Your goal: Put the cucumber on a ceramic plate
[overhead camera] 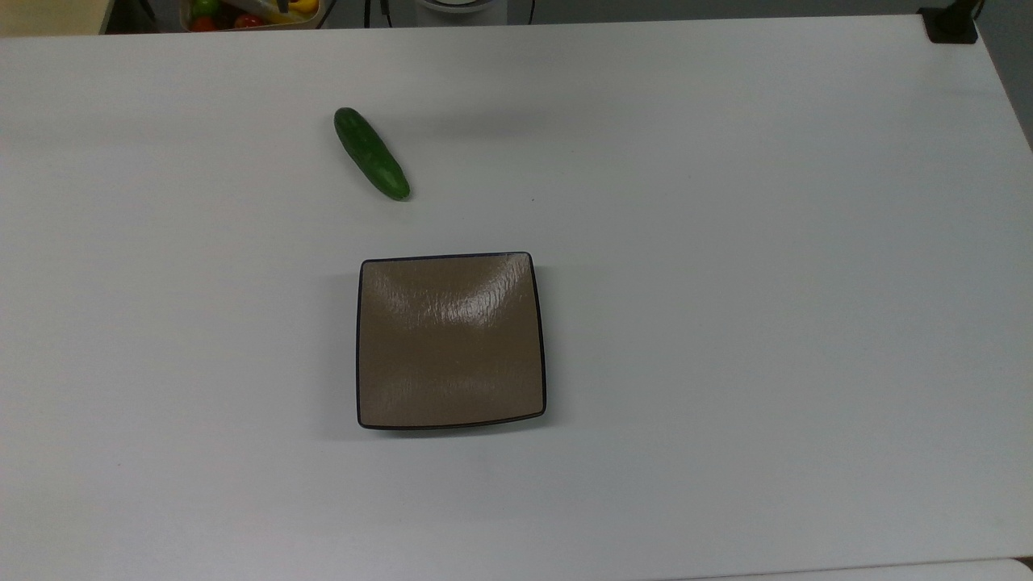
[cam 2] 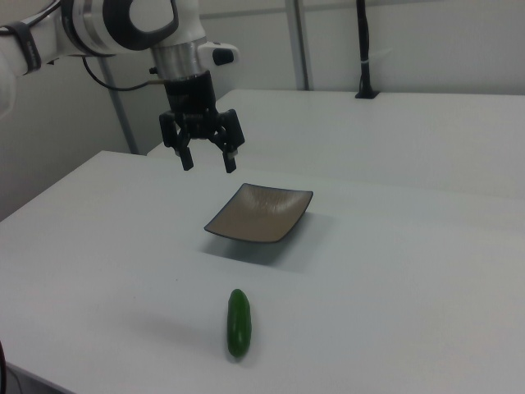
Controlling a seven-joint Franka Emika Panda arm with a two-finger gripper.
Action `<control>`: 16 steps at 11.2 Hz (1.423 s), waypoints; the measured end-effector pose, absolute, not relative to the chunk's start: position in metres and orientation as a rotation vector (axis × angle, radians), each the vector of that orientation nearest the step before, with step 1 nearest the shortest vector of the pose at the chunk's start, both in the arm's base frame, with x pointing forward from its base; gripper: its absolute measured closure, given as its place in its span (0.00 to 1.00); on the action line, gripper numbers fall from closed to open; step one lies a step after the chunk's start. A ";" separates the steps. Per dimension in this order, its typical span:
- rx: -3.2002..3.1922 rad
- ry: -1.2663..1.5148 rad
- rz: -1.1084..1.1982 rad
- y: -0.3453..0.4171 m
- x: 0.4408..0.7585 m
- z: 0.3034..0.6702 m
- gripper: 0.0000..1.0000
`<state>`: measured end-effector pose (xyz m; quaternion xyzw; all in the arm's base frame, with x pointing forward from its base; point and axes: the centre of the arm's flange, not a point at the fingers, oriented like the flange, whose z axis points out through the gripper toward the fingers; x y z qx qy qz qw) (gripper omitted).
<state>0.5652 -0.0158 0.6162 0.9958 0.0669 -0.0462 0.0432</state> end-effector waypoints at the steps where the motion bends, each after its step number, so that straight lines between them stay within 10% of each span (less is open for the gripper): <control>1: 3.045 0.204 -0.170 -0.015 0.563 0.615 0.00; 9: 2.970 0.547 -0.649 0.003 0.549 0.535 0.00; 16: 3.009 0.744 -0.400 -0.029 0.521 0.478 0.00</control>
